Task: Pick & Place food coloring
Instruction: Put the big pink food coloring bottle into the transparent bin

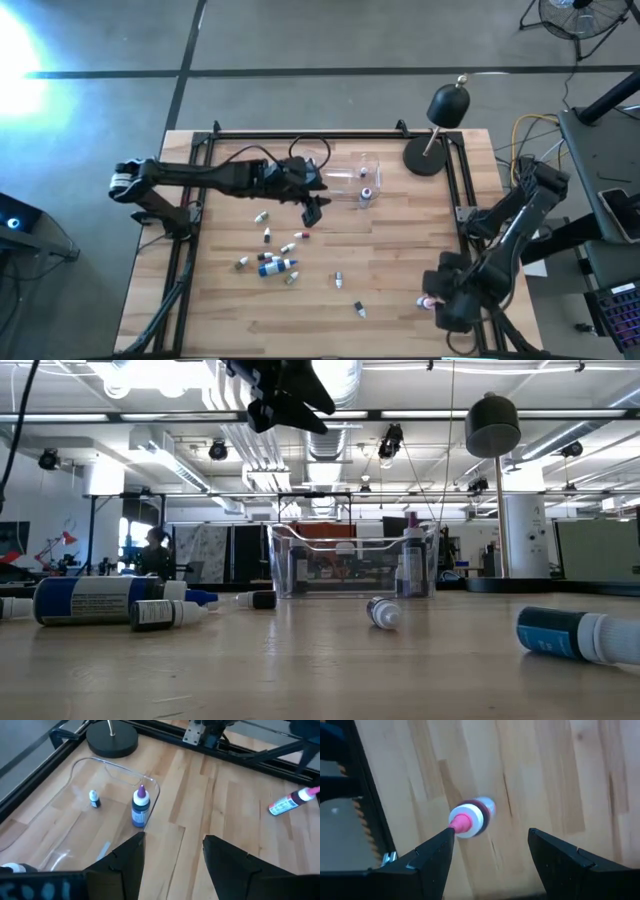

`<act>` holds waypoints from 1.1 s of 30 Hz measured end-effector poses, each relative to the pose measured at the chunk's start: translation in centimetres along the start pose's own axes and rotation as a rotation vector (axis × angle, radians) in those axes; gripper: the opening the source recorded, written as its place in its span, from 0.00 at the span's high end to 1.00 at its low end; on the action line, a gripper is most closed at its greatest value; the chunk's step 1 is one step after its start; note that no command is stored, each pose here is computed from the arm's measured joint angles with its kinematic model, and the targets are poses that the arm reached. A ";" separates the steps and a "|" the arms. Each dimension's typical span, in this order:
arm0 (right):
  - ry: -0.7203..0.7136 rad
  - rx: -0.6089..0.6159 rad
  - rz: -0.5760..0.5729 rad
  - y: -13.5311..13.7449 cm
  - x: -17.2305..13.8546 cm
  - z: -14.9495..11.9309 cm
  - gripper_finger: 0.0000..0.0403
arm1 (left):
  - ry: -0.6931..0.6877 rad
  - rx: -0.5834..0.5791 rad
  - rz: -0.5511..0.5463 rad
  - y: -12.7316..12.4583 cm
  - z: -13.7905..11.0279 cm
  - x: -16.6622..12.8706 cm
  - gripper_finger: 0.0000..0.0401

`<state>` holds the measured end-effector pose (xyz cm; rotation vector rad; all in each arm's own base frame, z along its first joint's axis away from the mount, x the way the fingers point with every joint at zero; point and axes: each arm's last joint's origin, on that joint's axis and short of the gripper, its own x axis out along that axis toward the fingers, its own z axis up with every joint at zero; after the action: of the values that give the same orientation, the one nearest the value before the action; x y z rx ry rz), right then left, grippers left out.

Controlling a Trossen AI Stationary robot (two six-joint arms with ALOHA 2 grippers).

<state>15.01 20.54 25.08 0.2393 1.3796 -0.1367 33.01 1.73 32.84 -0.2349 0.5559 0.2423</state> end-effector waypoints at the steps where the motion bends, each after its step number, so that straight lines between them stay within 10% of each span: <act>1: -0.021 -0.013 -0.008 0.3 -0.1 -0.1 0.38 | 0.004 0.001 0.000 0.0 -0.1 0.1 0.57; 10: -0.013 0.118 -0.179 -1.0 -0.6 -1.5 0.38 | 0.004 0.004 0.002 -0.1 -0.1 0.3 0.56; 33: -0.017 -0.087 -0.053 1.7 1.3 -1.1 0.38 | 0.006 0.010 -0.007 -0.4 -0.3 0.3 0.56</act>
<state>14.58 22.52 23.76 0.1287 1.3716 -0.1220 33.25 1.30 32.51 -0.2283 0.5624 0.2325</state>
